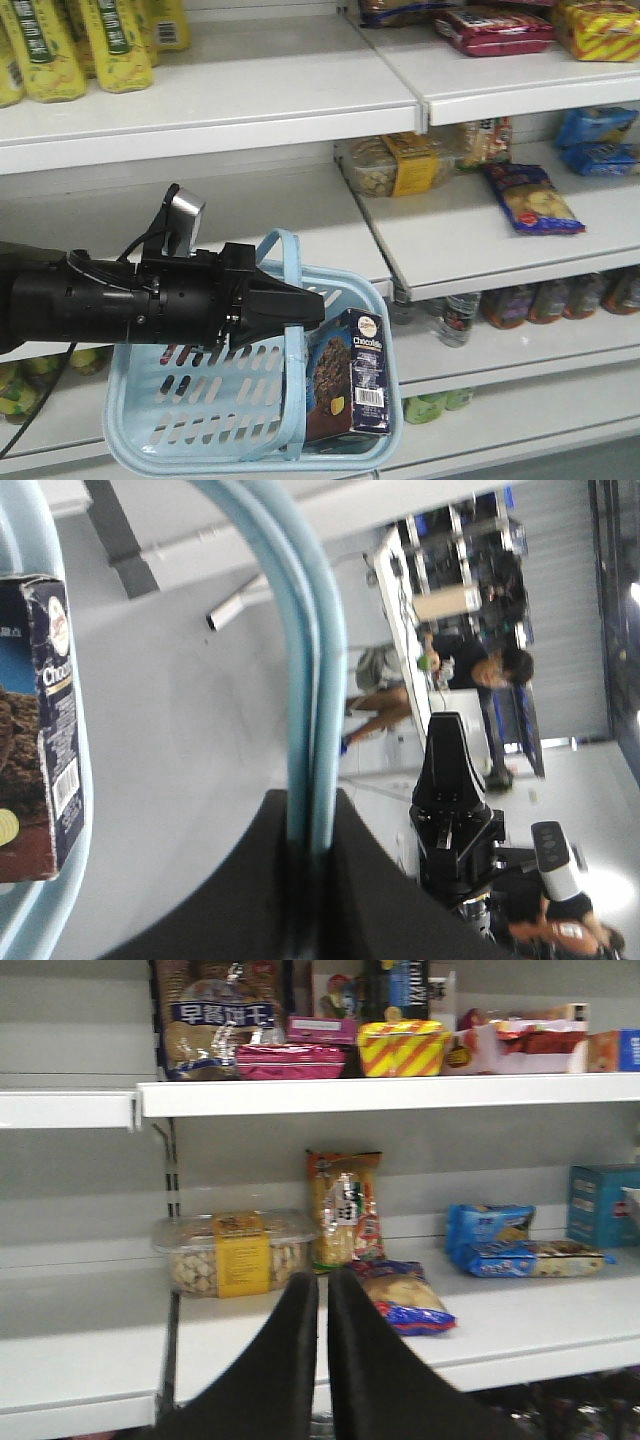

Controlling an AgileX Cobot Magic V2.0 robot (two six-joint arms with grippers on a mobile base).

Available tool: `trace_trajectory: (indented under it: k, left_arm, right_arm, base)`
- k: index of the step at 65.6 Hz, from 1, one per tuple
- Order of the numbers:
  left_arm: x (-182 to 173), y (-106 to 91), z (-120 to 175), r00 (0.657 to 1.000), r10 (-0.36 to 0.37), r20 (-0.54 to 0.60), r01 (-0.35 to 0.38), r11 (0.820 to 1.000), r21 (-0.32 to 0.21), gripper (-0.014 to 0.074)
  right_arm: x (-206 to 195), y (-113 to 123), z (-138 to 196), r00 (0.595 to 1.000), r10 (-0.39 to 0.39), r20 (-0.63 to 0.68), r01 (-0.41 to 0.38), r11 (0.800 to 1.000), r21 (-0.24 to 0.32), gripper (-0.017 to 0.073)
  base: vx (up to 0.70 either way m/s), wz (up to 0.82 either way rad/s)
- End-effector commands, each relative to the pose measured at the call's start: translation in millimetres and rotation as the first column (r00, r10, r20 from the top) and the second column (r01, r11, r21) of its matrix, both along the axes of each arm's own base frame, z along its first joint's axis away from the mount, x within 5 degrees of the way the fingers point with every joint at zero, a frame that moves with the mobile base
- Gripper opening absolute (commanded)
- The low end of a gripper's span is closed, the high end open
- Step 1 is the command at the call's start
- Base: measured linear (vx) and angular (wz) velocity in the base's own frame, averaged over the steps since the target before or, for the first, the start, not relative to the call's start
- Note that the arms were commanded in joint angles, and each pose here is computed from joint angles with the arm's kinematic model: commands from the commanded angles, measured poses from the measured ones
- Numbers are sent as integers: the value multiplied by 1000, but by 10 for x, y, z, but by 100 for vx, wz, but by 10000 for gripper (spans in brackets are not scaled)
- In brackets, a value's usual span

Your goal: Left arm holds basket, right arm returns cookies

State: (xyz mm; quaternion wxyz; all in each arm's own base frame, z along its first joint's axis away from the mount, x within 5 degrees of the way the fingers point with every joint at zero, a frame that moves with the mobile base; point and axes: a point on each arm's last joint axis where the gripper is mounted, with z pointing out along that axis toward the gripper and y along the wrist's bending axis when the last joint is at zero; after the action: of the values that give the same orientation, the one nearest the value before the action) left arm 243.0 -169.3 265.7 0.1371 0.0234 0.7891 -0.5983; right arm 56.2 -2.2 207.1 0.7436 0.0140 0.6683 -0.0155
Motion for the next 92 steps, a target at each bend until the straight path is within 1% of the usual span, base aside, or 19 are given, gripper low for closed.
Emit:
trace_trajectory:
  k: [1,21,36,92]
  left_arm:
    - [-31,-25,314,999,2,39,4,988,-152,-3]
    - [-31,-25,314,999,2,39,4,988,-152,-3]
    - [-31,-25,314,999,2,39,4,988,-152,-3]
    - [-31,-25,314,999,2,39,4,988,-152,-3]
  right_arm:
    - [-8,9,18,998,7,67,-6,1000,-22,-6]
    - [-8,9,18,998,7,67,-6,1000,-22,-6]
    - [-8,9,18,998,7,67,-6,1000,-22,-6]
    - [-8,9,18,998,7,67,-6,1000,-22,-6]
  base:
    - [15,60]
    - [14,54]
    - [10,31]
    - [6,5]
